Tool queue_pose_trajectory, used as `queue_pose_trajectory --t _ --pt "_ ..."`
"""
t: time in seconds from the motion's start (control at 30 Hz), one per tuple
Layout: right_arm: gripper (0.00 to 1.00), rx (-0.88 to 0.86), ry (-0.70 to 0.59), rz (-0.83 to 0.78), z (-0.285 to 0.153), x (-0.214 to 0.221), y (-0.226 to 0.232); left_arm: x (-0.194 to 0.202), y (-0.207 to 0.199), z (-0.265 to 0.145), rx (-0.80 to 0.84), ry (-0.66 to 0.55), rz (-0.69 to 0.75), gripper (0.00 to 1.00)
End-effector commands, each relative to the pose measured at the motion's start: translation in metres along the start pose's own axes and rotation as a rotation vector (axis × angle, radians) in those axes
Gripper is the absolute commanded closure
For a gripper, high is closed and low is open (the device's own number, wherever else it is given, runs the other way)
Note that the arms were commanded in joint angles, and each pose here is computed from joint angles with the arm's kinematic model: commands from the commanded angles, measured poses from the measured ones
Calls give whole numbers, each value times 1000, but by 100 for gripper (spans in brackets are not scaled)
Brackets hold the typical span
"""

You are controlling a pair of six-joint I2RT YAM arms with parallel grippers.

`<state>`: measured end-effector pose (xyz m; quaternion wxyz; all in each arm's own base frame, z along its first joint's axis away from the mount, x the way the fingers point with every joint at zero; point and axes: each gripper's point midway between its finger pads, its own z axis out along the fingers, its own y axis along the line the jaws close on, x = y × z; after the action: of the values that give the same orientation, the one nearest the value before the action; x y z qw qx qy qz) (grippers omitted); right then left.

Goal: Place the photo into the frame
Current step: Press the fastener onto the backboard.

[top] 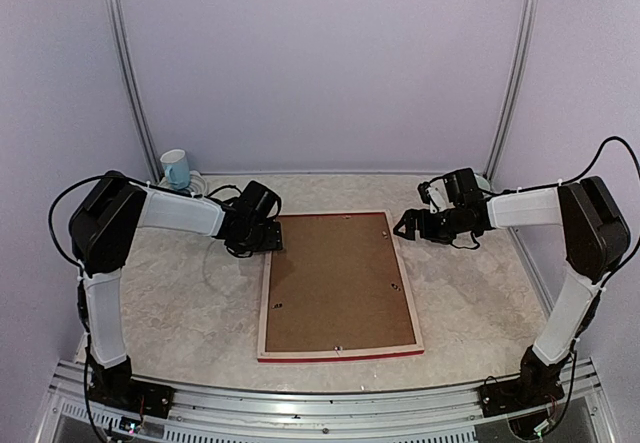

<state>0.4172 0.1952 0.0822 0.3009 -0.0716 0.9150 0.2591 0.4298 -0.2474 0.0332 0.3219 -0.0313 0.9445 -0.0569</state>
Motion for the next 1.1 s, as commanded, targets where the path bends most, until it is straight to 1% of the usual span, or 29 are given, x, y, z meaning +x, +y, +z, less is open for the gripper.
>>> queue_pose_trajectory --t 0.0,0.2,0.5,0.7,1.07 --pt "1 -13 -23 3 -7 -5 2 -11 -8 -9 9 -28 8 25" --pt "1 -16 -24 3 -7 -5 2 -16 -9 -15 5 -41 7 25" --pt "1 -17 -22 3 -6 -5 2 -10 -5 -14 -13 -32 -2 25" --pt "1 -19 -20 4 -5 -5 2 -13 -7 -19 -12 -50 -5 25" --pt "1 -20 -19 4 -5 -4 2 -11 -4 -17 -30 -40 -1 26"
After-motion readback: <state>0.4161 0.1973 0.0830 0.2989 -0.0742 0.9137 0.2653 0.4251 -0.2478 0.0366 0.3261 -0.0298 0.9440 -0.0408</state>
